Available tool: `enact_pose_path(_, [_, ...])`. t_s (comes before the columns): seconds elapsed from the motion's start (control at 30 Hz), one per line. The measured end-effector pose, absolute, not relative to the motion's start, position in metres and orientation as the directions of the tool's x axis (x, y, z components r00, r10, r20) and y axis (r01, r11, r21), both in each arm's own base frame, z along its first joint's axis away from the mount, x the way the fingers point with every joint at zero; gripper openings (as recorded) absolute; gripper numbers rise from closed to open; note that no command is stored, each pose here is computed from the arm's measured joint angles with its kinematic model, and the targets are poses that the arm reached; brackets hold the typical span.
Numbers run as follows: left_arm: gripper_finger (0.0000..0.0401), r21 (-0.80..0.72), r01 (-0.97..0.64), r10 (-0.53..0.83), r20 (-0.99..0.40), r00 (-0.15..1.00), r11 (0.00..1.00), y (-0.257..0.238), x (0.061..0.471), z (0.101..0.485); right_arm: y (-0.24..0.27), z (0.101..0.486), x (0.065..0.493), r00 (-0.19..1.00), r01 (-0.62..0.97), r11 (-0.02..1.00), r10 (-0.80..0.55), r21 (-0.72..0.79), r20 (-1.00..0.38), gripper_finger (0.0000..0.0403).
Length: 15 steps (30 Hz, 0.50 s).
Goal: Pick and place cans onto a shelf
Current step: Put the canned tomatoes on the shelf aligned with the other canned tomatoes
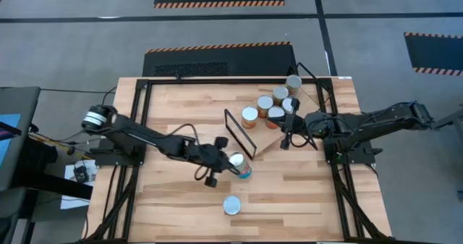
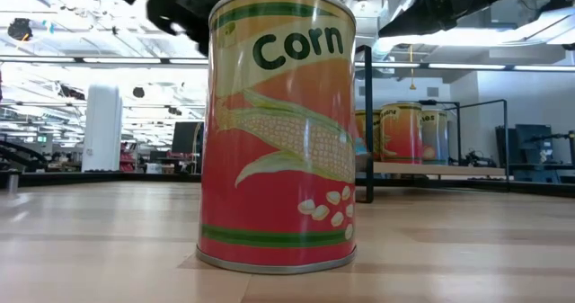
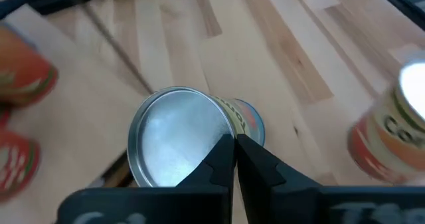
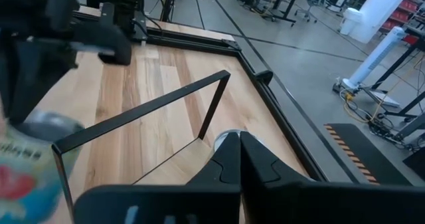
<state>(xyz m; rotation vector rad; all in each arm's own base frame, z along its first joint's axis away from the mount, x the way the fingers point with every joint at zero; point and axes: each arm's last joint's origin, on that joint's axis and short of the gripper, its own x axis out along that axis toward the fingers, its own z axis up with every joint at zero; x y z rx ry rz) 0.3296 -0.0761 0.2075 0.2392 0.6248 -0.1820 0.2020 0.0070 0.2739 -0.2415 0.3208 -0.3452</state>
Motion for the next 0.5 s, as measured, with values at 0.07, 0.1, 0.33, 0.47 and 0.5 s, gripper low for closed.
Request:
enact_pose_path(0.07, [0.0000,0.185,0.255,-0.096,-0.600,0.794,0.949,-0.079,0.341,0.206,0.007,0.274,0.202,0.892,0.290,0.913,-0.367,-0.288,-0.265,0.0010])
enact_pose_path(0.1, [0.0000,0.192,0.262,-0.095,-0.607,0.789,0.946,-0.080,0.347,0.205,0.007,0.274,0.202,0.891,0.290,0.912,-0.367,-0.289,-0.265,0.0010])
enact_pose_path(0.33, [0.0000,0.213,0.297,-0.097,-0.641,0.762,0.931,-0.085,0.366,0.205,0.007,0.273,0.202,0.889,0.285,0.912,-0.367,-0.295,-0.273,0.0010])
enact_pose_path(0.47, [0.0006,0.192,0.316,-0.123,-0.645,0.754,0.929,-0.086,0.365,0.205,0.007,0.273,0.202,0.889,0.285,0.912,-0.366,-0.295,-0.274,0.0010])
enact_pose_path(0.5, [0.0008,0.184,0.321,-0.132,-0.646,0.752,0.929,-0.086,0.365,0.205,0.007,0.273,0.202,0.889,0.285,0.912,-0.366,-0.295,-0.274,0.0010])
